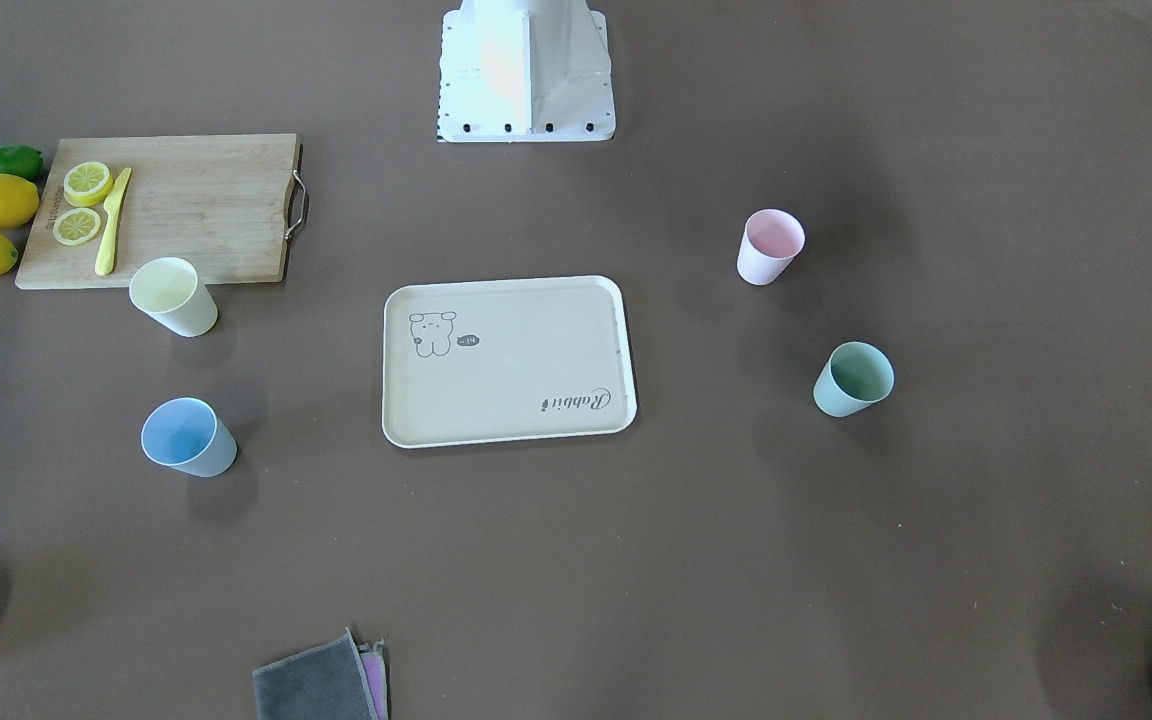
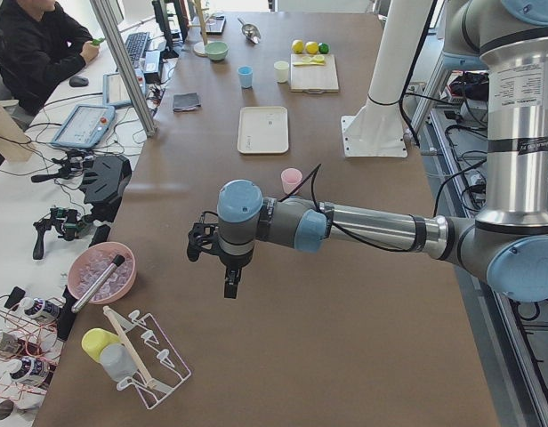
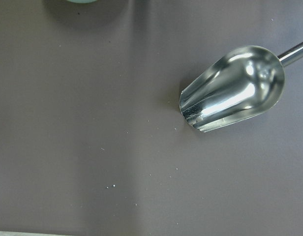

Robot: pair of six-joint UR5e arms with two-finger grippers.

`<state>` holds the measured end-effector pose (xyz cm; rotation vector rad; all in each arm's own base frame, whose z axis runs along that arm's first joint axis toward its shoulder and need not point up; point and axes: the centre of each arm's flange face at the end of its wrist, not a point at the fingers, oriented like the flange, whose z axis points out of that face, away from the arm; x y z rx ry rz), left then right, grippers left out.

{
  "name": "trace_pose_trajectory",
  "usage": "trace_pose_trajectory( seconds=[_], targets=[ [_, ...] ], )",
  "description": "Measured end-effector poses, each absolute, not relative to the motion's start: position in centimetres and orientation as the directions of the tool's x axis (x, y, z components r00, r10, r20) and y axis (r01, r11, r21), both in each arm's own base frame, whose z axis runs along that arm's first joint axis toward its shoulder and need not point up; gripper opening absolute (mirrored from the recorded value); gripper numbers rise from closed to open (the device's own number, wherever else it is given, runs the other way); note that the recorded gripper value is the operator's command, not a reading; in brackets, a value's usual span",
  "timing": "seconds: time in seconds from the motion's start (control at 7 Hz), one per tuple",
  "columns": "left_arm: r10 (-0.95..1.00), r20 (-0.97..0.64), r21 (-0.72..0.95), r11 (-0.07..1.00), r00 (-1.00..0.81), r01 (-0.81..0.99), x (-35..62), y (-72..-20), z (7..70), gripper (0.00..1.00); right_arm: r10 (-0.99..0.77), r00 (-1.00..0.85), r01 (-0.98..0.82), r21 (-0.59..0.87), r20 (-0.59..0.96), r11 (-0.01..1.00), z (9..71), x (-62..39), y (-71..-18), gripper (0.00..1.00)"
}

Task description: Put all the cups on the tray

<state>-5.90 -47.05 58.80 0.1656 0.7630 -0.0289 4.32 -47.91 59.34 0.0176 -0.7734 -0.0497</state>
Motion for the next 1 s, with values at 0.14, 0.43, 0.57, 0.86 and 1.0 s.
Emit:
trace_pose_trajectory(
  seconds=[0.14, 0.43, 0.57, 0.86, 1.0],
  targets=[
    [0.036, -0.691, 0.141, 0.986, 0.722, 0.086, -5.89, -47.05, 58.79, 0.98, -0.050, 0.714, 0.038, 0.032, 0.698, 0.999, 59.43, 4.32, -47.78, 1.00],
    [0.038, -0.693, 0.144, 0.986, 0.720, 0.087, -5.87, -47.09, 58.53, 0.98, -0.046, 0.713, 0.038, 0.027, 0.700, 0.999, 59.63, 4.33, -47.45, 1.00],
    [0.038, -0.694, 0.145, 0.986, 0.719, 0.088, -5.86, -47.09, 58.47, 0.98, -0.047, 0.712, 0.039, 0.028, 0.700, 0.999, 59.63, 4.33, -47.41, 1.00],
    [0.042, -0.696, 0.149, 0.985, 0.717, 0.086, -5.84, -47.05, 58.48, 0.98, -0.049, 0.712, 0.040, 0.029, 0.701, 0.999, 59.61, 4.33, -47.38, 1.00],
    [0.044, -0.695, 0.151, 0.985, 0.718, 0.085, -5.85, -47.04, 58.51, 0.98, -0.049, 0.711, 0.040, 0.030, 0.701, 0.999, 59.60, 4.33, -47.38, 1.00]
  ],
)
